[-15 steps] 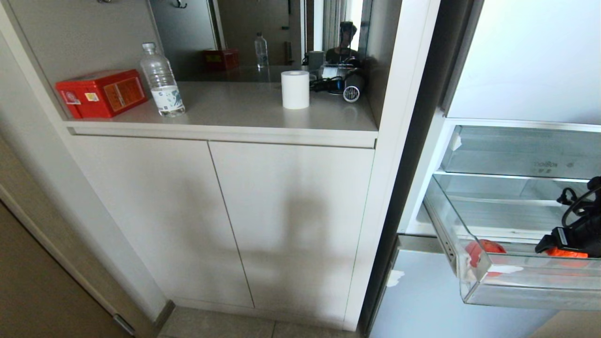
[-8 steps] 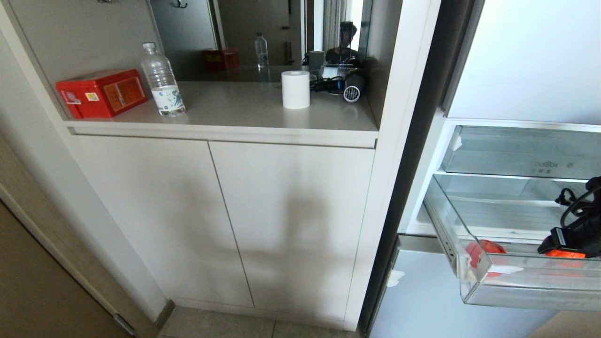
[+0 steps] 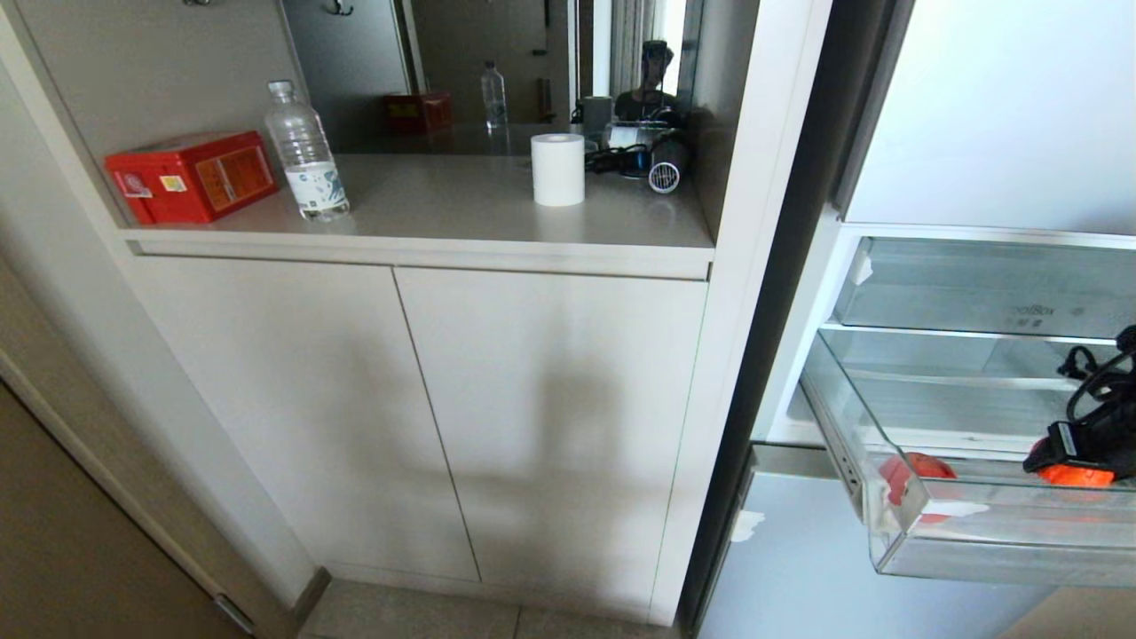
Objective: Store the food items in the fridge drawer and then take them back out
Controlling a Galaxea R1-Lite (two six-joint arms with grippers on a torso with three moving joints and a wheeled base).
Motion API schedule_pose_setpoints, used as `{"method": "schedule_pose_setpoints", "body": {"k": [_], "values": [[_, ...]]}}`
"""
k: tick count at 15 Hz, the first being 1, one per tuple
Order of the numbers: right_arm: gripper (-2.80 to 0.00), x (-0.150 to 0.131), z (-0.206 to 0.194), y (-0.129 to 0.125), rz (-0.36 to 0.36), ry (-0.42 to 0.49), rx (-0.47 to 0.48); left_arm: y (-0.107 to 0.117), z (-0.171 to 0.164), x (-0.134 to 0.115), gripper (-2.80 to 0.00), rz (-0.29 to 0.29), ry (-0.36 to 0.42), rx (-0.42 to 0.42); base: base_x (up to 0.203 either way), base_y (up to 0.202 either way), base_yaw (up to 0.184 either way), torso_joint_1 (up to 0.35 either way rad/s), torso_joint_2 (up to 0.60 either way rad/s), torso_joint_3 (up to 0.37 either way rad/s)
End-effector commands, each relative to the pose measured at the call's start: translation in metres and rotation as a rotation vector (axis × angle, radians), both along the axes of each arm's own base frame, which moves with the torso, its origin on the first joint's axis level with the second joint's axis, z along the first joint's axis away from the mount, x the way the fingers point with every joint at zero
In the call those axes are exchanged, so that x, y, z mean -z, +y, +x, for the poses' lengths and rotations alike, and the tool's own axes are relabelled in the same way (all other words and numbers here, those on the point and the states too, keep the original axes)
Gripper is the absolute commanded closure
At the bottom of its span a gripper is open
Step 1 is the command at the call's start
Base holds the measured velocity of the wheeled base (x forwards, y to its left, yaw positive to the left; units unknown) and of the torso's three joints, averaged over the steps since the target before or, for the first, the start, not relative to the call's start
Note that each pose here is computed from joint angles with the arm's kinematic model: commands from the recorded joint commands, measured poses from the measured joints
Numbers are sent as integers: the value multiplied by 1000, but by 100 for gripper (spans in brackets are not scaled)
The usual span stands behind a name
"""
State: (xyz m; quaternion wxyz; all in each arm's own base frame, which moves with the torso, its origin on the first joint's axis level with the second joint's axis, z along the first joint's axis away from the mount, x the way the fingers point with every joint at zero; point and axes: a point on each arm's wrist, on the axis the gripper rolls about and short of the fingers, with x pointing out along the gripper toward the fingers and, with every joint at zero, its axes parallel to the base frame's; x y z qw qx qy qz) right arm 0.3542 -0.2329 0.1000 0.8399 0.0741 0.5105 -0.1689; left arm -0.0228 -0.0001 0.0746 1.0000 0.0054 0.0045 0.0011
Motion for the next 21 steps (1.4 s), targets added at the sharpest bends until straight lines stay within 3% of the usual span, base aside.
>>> {"method": "schedule_pose_setpoints", "body": {"k": [1,5,11,21], "values": [[0,-24,-3,2,-36,-80,-5,0,0,0,0,0,2,1,0,0,0,0,0,0],[0,-41,-3,3,-59,-235,30,0,0,0,0,0,2,1,0,0,0,0,0,0],[0,-88,-35,25,-109,-363,41,0,0,0,0,0,2,0,0,0,0,0,0,0],[0,-169,-170,114,-257,-606,36,0,0,0,0,0,2,1,0,0,0,0,0,0]]}}
